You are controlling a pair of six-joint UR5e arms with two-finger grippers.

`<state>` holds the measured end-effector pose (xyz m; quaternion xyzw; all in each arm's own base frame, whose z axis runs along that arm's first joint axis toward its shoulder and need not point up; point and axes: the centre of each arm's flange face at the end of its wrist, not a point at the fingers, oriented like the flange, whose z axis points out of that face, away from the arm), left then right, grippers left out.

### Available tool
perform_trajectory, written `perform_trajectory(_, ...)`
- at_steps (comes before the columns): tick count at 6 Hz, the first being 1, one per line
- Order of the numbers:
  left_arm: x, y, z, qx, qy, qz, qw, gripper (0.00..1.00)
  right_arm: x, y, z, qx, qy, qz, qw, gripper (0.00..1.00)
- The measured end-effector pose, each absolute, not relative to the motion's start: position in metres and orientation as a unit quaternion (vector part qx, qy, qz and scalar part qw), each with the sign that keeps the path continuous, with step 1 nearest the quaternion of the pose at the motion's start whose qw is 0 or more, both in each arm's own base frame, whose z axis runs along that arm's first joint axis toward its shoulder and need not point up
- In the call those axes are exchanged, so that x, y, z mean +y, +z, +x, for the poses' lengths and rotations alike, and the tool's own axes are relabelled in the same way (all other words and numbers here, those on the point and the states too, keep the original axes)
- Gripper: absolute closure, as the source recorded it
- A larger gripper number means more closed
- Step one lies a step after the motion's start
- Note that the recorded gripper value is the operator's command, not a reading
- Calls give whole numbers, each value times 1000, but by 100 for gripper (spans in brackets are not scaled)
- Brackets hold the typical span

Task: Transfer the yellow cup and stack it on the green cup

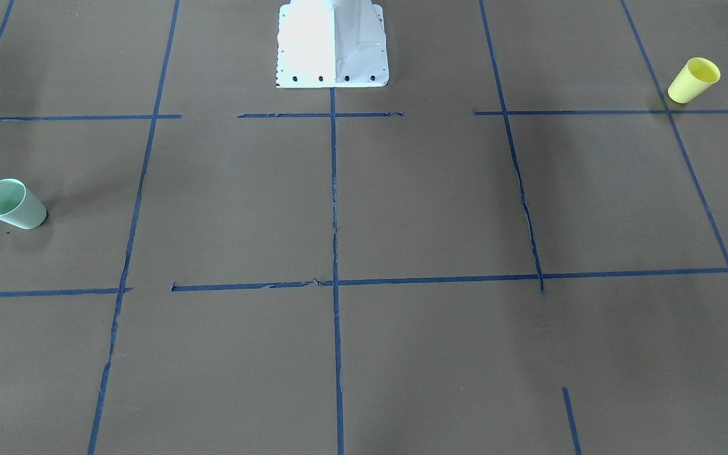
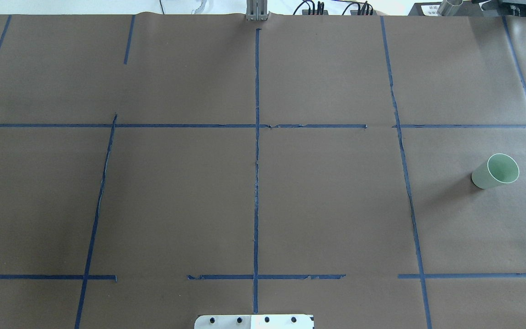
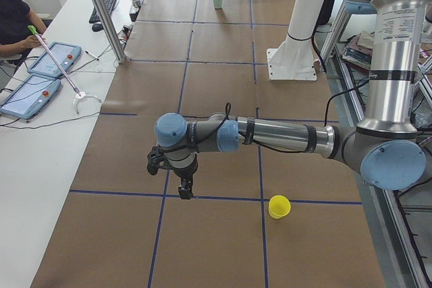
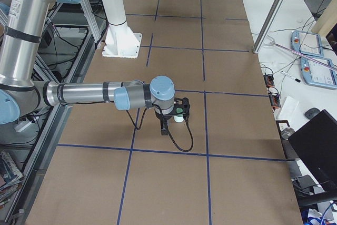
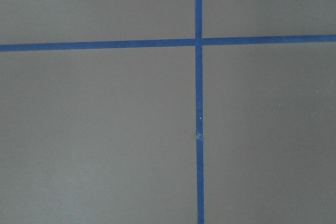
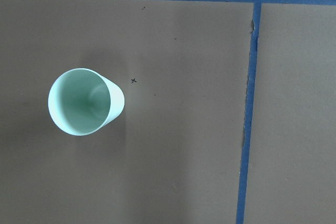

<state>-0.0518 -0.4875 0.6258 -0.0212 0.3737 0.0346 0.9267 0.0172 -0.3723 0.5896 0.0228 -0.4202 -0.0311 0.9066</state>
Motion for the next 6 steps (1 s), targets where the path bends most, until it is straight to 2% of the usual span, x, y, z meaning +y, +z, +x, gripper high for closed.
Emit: perform_trajectory(6,-483,603,-27,377,66,-9,924,0,-372,587,36,-402,-20,35,915,0)
